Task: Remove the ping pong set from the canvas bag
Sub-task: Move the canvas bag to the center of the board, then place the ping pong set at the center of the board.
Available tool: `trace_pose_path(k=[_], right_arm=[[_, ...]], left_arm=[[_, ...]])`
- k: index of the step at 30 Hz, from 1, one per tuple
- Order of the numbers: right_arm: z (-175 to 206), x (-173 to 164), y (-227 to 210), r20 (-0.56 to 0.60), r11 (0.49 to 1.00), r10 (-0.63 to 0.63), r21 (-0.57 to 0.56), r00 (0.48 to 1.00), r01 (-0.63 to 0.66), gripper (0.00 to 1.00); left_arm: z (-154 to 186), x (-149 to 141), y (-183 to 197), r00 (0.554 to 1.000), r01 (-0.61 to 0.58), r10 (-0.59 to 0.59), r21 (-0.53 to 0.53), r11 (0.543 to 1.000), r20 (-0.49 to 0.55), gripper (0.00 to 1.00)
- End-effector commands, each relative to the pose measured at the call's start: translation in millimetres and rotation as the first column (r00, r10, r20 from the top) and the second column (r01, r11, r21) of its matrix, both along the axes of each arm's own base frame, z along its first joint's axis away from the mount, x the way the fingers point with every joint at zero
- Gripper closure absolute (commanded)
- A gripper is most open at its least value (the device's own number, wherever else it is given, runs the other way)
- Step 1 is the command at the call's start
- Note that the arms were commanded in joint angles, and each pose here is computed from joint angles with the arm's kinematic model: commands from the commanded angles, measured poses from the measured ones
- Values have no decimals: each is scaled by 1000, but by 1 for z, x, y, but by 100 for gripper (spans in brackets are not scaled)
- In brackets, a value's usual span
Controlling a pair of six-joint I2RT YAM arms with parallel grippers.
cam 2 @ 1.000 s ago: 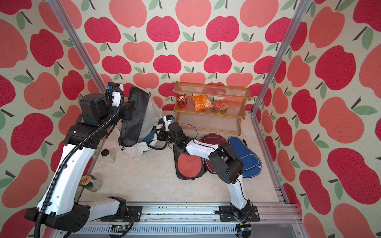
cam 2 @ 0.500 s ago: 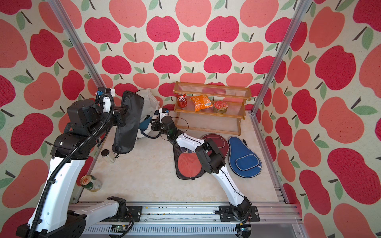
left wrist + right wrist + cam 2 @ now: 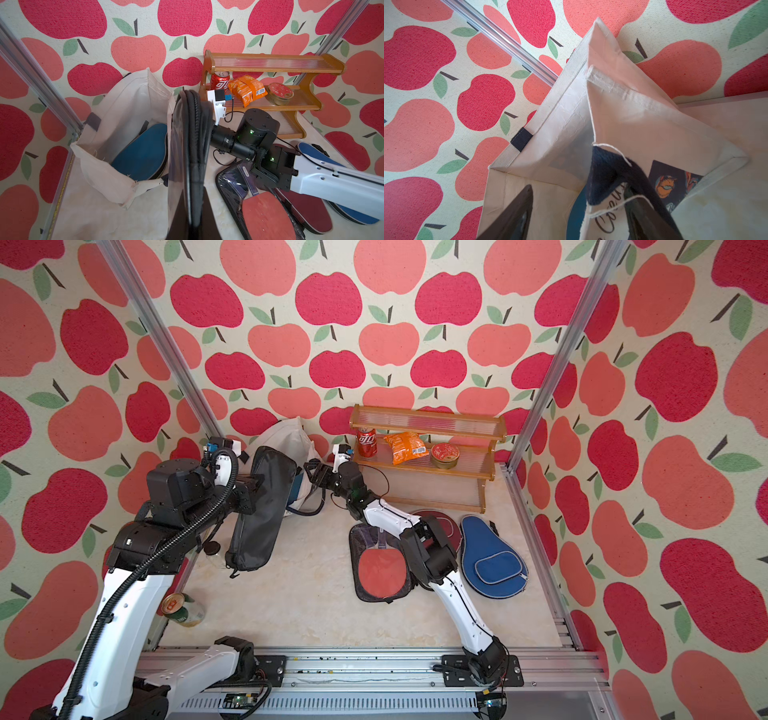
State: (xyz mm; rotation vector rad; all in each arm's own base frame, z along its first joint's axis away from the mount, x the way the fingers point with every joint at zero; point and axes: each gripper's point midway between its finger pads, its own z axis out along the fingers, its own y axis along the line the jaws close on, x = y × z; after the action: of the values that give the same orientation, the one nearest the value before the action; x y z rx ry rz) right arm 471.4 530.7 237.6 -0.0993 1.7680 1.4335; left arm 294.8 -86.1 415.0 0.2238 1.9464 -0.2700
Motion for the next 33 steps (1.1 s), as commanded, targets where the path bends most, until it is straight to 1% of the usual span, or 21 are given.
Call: trace_pose_path(k=[1,6,12,17,21,25,30,33], right_arm=[[33,-4,4,38,996,45,80,998,-47,26],[43,-11,-3,34,996,57,66,998,-59,24],[33,-10,-16,-34,998,32,49,999,-30,23],[31,-10,-23,-56,999,21,40,998,-19,23],[35,-15,-28,-47,999,20,34,999,-19,23],[41,-23,-40,-27,1000,2,0,1000,-2,23],[49,-38,-60,11,999,-24,-40,1000,24,23],[57,-49,-78,40,997,-57,-47,998,59,24]], left_arm=[[16,-15,-4,998,44,-41,-39,998,57,100],[-1,-24,-8,997,77,-76,-17,997,20,100],[-39,-24,-13,994,91,-90,7,996,-69,100],[-67,-23,-18,988,95,-89,45,994,-125,100],[-85,-22,-23,982,116,-99,103,988,-161,100],[-102,-19,-28,974,153,-117,180,972,-197,100],[-122,-16,-38,963,196,-133,274,942,-232,100],[-136,-13,-44,959,211,-126,346,914,-252,100]])
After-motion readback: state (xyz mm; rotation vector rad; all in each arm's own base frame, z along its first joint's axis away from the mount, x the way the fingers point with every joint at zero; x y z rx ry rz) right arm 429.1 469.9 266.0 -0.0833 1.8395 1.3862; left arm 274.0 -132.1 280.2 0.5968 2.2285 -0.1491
